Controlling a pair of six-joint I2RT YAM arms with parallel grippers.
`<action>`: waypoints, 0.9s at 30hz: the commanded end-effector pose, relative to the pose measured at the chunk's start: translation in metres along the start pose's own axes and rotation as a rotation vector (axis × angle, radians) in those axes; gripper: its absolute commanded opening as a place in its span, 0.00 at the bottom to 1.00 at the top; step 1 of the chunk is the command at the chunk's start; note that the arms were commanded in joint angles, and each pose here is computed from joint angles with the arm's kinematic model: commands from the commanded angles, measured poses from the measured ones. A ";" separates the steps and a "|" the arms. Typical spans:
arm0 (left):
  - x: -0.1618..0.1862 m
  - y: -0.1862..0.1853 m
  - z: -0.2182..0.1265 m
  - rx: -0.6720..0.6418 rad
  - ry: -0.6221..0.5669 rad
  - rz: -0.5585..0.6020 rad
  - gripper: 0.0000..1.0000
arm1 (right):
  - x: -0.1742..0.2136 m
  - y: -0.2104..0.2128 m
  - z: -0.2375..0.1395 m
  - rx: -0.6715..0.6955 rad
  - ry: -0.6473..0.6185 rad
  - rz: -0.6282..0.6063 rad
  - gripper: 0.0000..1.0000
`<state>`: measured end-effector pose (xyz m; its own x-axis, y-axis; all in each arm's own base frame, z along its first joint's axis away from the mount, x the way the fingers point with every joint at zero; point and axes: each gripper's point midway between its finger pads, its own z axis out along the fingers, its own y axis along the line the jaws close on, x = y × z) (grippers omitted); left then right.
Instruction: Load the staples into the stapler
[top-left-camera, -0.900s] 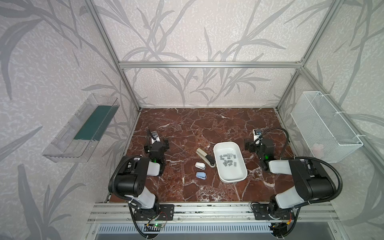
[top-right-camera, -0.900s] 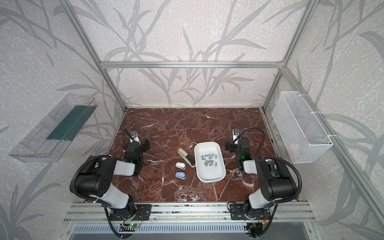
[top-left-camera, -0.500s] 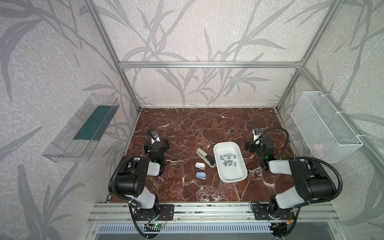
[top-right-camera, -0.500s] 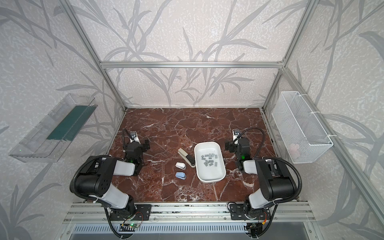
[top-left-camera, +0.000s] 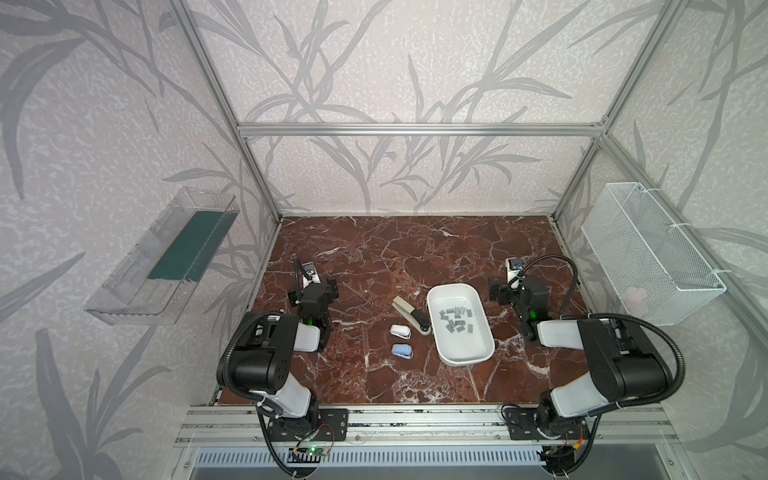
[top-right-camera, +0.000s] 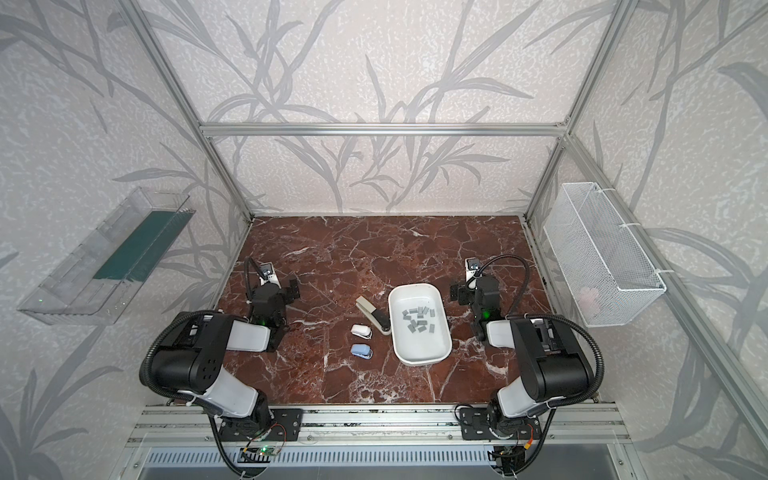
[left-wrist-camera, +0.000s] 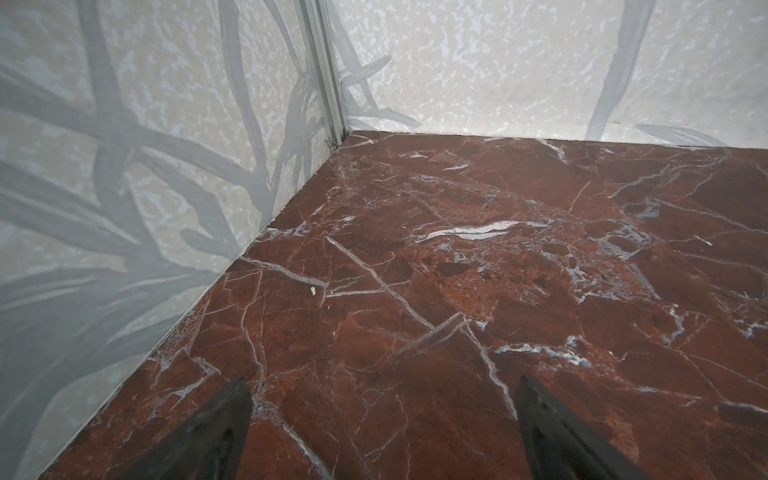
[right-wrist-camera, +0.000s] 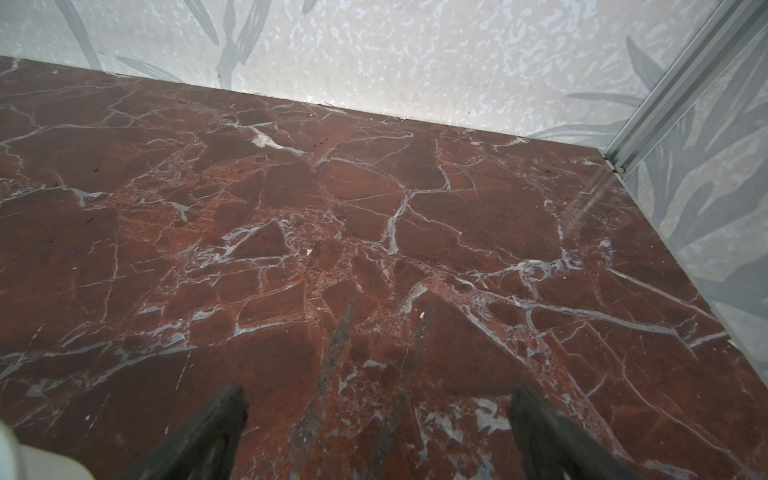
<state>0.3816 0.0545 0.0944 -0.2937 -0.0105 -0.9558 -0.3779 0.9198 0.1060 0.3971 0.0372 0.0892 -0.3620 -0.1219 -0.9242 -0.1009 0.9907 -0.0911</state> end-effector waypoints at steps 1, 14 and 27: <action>-0.010 0.001 0.001 -0.004 -0.024 -0.022 0.99 | -0.002 0.001 -0.002 0.002 -0.012 -0.012 0.99; -0.012 0.002 -0.001 -0.003 -0.037 -0.020 0.99 | -0.002 0.000 -0.001 0.006 -0.012 -0.009 0.99; -0.134 -0.047 -0.108 0.420 -0.053 -0.205 0.99 | -0.113 -0.001 -0.098 0.045 -0.020 0.267 0.99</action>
<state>0.3566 0.0040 0.2616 -0.0281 -0.1115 -0.9934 -0.2068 0.9729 -0.1034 0.3710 0.0452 0.2200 -0.2579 -0.0096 -0.9661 0.0007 0.9999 -0.0102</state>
